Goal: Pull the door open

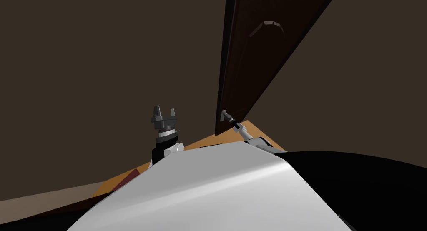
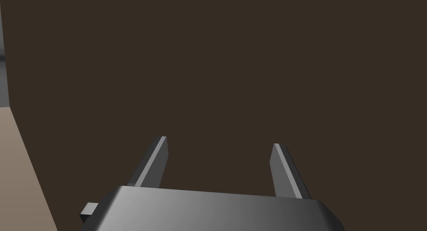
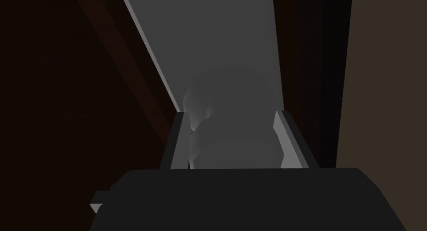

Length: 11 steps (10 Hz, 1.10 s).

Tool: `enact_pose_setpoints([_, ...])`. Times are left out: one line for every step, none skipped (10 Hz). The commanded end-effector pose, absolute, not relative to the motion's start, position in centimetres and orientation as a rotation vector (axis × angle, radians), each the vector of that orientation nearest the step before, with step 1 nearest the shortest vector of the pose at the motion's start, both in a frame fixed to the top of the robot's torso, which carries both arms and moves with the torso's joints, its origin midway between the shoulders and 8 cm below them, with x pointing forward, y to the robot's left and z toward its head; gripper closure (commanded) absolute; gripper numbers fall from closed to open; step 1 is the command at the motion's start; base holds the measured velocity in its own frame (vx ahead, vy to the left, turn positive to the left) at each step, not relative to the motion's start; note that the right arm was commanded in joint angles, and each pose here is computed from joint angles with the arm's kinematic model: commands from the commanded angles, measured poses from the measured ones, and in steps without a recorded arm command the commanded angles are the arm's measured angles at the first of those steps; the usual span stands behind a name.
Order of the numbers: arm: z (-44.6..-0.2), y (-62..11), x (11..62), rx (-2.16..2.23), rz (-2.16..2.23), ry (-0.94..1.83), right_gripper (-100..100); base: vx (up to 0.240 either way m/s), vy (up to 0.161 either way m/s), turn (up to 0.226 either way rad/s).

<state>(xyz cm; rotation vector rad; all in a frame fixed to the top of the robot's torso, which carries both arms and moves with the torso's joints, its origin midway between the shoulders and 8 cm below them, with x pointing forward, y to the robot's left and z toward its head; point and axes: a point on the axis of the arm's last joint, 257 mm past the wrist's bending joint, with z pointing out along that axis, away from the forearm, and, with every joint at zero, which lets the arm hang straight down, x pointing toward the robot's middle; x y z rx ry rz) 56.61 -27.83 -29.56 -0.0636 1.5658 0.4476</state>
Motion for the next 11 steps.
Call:
enact_pose_setpoints([-28.8,-28.6,57.0,0.003,0.487,1.552,100,-0.069,-0.081,0.142])
enact_pose_setpoints([-28.7,-28.8,57.0,0.040,0.513,1.548,100,-0.071,-0.091,0.141])
enact_pose_setpoints([-28.5,-29.0,57.1,0.081,0.540,1.543,100,-0.067,-0.086,0.157])
enact_pose_setpoints([-28.5,-29.0,57.1,0.086,0.544,1.543,100,-0.036,-0.050,0.056])
enact_pose_setpoints([-28.4,-29.2,57.2,0.131,0.576,1.537,100,-0.031,-0.031,0.068])
enact_pose_setpoints([-28.2,-29.4,57.3,0.175,0.605,1.530,100,-0.054,-0.060,0.148])
enact_pose_setpoints([-28.2,-29.4,57.3,0.177,0.608,1.530,100,-0.043,-0.057,0.070])
enact_pose_setpoints([-28.1,-29.6,57.4,0.223,0.639,1.522,100,-0.046,-0.053,0.084])
enact_pose_setpoints([-27.9,-29.8,57.5,0.267,0.668,1.512,100,-0.064,-0.065,0.148])
enact_pose_setpoints([-27.9,-29.8,57.5,0.272,0.673,1.512,100,-0.049,-0.051,0.068])
enact_pose_setpoints([-27.8,-30.1,57.6,0.322,0.707,1.500,100,-0.043,-0.047,0.090])
